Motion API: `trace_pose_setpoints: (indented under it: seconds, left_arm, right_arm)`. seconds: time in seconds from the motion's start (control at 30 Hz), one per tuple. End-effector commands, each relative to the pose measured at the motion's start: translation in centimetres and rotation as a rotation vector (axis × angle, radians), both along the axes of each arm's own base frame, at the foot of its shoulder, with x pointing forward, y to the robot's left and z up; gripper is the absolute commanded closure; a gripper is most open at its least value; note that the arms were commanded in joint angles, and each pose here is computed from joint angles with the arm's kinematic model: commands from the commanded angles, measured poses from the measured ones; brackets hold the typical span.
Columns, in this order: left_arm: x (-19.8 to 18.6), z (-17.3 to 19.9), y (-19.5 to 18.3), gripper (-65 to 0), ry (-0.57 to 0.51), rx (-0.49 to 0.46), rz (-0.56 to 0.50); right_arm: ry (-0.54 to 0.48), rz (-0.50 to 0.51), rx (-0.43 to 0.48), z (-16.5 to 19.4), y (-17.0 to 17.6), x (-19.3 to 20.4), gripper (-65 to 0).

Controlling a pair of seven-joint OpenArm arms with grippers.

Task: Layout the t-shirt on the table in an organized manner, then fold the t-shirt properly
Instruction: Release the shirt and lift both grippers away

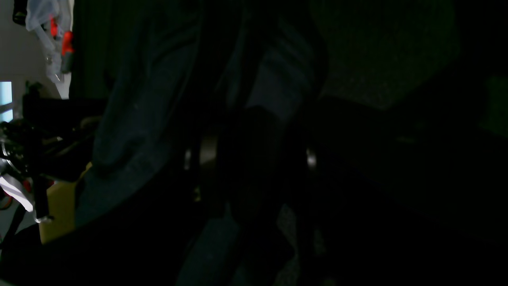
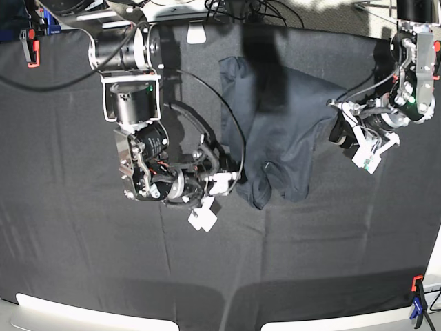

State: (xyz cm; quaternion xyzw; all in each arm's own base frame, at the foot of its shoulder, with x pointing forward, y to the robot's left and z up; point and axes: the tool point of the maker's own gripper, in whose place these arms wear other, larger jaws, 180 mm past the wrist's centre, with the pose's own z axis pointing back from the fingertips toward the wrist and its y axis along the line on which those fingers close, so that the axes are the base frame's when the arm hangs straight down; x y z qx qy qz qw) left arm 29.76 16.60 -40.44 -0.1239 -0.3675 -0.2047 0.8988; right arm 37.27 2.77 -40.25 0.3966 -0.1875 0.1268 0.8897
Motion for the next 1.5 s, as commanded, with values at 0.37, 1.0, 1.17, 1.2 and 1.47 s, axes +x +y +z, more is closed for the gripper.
trace_pose_setpoints:
  seconds: [0.37, 1.0, 1.17, 1.2, 1.47]
  left_arm:
    - [0.8, 1.2, 0.3, -13.0, -0.041, -0.001, -0.002]
    - [3.1, 6.8, 0.8, -13.0, -0.206, -0.149, 0.070]
    - [2.7, 11.3, 0.5, -13.0, -0.268, -0.218, 0.057]
    - [2.0, 11.3, -0.2, -13.0, -0.256, -0.236, 0.032]
    - [-6.0, 6.6, -3.1, -13.0, -0.071, -0.316, -0.053]
  right_arm:
    - [-0.161, -0.088, 0.074, 3.6, 0.0, 4.1, 0.0]
    - [-0.185, -0.052, -0.285, 0.8, -4.4, 4.7, 0.0]
    - [-0.191, -0.046, -0.239, 1.3, -2.7, 4.7, 0.0]
    - [-0.191, -0.044, -0.233, 1.4, -2.4, 4.6, 0.0]
    - [-0.198, -0.025, -0.220, 1.6, -1.4, 4.5, 0.0]
